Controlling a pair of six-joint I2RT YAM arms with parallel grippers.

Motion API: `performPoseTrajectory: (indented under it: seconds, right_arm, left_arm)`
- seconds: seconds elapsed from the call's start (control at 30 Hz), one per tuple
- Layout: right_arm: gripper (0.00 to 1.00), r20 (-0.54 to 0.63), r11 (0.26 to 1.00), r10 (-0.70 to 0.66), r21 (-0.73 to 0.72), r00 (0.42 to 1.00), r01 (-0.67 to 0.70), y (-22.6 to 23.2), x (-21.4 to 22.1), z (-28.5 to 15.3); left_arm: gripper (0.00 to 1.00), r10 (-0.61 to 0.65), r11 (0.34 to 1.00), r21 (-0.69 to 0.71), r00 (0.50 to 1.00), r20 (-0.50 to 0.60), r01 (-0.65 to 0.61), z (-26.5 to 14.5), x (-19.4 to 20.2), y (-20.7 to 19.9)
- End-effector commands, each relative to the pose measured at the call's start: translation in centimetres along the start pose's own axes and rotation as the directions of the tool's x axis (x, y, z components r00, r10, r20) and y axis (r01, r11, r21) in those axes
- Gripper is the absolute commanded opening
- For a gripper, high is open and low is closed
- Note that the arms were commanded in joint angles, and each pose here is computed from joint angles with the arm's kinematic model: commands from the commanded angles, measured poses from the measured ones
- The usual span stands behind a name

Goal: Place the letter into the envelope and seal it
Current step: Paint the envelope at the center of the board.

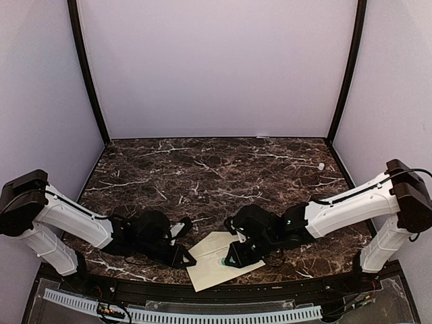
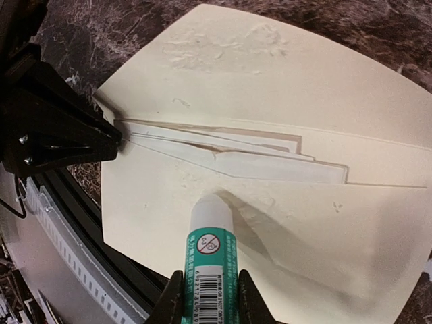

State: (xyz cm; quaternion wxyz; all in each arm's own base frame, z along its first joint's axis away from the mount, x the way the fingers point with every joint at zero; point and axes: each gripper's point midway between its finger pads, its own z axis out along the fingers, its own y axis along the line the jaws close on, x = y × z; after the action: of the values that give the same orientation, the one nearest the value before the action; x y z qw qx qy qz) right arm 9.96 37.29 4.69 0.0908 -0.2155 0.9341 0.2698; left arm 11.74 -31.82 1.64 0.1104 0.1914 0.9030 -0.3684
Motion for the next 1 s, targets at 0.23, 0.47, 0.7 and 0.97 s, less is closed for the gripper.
performPoseTrajectory:
  seconds: [0.23,0.47,0.7,0.97]
  right_arm:
    - [0.00,0.018,0.988,0.093,0.123,0.995,-0.095,-6.1,1.5,-2.5]
    - [0.00,0.002,0.998,0.023,0.051,1.000,-0.023,-3.3,0.8,-1.5]
    - [0.00,-0.035,0.998,-0.060,0.001,0.998,0.060,0.1,0.5,0.4]
    - [0.00,-0.079,0.994,-0.111,-0.029,0.991,0.109,2.2,1.2,1.9]
  left_arm:
    - [0.08,-0.057,0.989,-0.143,0.995,-0.087,0.044,-0.3,3.6,4.1]
    - [0.08,-0.049,0.991,-0.129,0.995,-0.088,0.038,-0.2,3.3,3.6]
    - [0.07,-0.046,0.992,-0.122,0.995,-0.091,0.035,-0.3,3.3,3.4]
    - [0.07,-0.043,0.991,-0.127,0.995,-0.087,0.032,-0.4,3.2,3.4]
